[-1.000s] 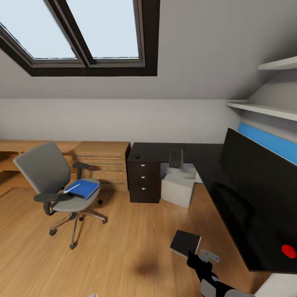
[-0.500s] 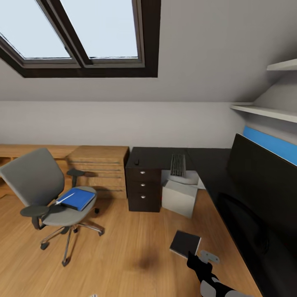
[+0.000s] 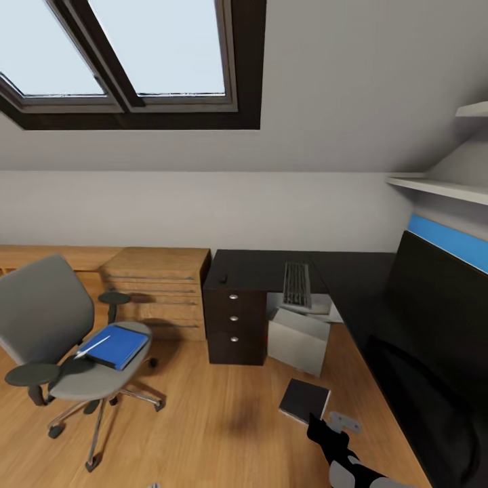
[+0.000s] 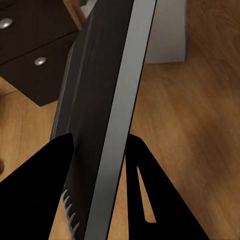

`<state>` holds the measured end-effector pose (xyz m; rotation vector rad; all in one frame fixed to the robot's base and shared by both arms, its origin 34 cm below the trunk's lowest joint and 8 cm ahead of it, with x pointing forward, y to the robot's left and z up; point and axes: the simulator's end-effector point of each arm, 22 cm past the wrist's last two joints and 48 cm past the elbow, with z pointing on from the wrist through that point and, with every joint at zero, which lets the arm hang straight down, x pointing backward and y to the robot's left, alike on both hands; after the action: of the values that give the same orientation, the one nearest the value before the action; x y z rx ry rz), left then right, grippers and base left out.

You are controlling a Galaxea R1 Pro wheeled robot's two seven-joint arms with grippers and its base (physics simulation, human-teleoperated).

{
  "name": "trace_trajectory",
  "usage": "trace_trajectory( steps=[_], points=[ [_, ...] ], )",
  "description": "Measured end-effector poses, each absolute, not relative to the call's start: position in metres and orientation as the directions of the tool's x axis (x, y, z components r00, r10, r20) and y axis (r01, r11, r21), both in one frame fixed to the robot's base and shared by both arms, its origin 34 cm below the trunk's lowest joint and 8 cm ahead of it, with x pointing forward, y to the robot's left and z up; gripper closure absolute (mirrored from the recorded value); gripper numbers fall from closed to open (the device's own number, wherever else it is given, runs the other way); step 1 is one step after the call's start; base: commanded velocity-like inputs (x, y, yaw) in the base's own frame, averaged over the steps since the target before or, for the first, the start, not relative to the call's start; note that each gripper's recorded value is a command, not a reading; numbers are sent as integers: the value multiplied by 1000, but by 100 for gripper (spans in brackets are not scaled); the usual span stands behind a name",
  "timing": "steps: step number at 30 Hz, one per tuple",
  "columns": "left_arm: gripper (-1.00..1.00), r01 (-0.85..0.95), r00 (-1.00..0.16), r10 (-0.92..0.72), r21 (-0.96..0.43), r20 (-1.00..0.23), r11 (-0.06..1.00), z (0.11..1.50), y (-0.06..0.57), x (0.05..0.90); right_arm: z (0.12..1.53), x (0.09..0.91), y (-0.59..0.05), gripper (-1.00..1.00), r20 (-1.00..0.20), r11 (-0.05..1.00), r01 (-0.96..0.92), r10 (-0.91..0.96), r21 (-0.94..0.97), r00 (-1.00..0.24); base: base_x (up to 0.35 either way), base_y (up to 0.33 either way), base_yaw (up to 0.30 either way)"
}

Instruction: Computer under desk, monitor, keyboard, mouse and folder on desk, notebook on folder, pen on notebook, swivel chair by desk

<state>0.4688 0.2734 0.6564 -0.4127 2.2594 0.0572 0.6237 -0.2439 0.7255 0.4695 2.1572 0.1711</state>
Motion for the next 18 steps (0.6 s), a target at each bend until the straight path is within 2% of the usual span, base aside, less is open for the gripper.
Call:
trace_trajectory(
  steps=[18],
  points=[
    [-100, -312, -611, -276, -94, -743, 945, 657, 273, 469, 726, 624, -245, 100, -754, 919, 269, 392, 290, -527, 335, 0, 0]
  ],
)
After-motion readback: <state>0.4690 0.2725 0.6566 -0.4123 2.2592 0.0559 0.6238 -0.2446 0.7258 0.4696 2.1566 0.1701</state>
